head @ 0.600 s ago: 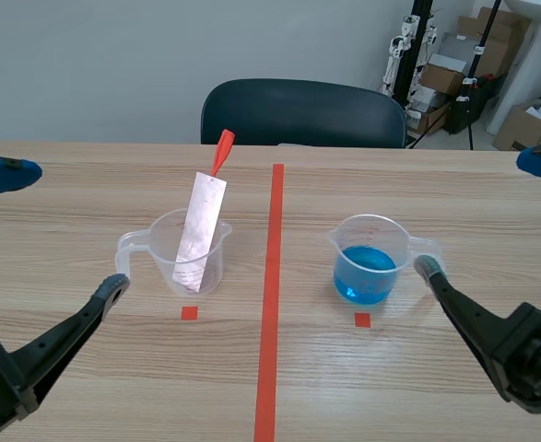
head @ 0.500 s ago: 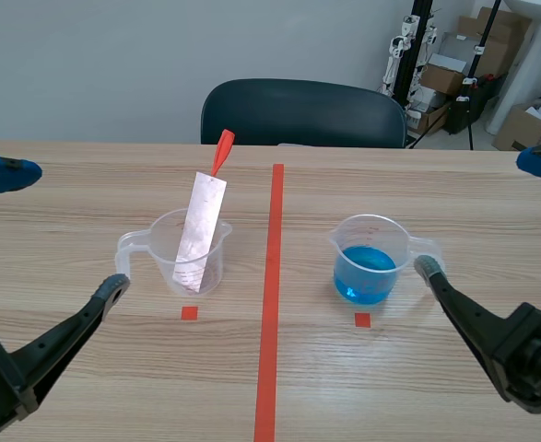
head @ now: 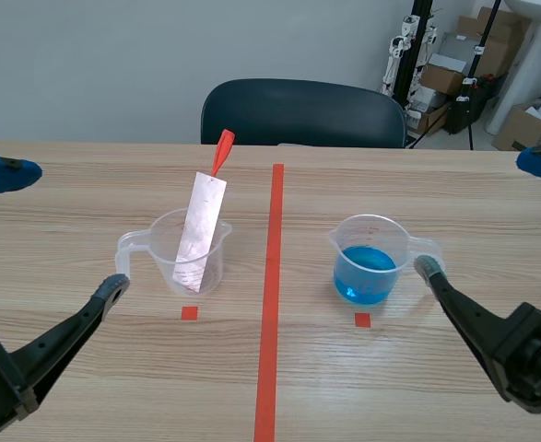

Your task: Do the redox reaction experiment. lift the metal plate out of the left beaker

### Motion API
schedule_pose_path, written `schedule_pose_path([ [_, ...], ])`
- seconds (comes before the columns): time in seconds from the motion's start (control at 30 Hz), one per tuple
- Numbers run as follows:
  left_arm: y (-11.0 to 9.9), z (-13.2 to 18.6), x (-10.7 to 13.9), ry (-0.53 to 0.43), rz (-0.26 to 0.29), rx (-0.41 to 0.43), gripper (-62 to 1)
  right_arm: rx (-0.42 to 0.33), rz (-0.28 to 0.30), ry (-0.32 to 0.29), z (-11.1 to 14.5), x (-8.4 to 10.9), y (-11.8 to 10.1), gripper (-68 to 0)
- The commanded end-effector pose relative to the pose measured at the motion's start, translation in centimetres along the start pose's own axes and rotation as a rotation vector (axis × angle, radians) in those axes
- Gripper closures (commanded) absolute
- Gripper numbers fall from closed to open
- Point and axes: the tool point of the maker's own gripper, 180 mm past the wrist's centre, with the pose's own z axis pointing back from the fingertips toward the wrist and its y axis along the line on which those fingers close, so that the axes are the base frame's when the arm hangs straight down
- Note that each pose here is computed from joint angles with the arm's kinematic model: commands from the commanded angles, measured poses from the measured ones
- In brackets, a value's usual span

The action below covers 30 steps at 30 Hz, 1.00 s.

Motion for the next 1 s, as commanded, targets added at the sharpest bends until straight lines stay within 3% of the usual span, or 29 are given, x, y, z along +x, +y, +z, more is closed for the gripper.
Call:
schedule_pose_path([
  [0.0,0.0,-0.1,0.5,-0.017,-0.002,-0.002,-62.3,-0.011,0.01,-0.025,-0.1,0.5,-0.4,-67.9],
  [0.57,-0.1,-0.1,0.5,-0.019,0.001,-0.007,-62.3,-0.038,-0.007,-0.022,0.0,0.4,-0.6,-67.9],
  [0.87,-2.1,0.1,0.5,-0.018,0.06,-0.121,-62.3,-0.059,-0.002,-0.017,0.0,0.3,-1.0,-67.9],
  [0.97,-2.2,0.1,0.5,-0.017,0.063,-0.126,-62.3,-0.059,-0.002,-0.018,0.0,0.3,-1.0,-67.9],
])
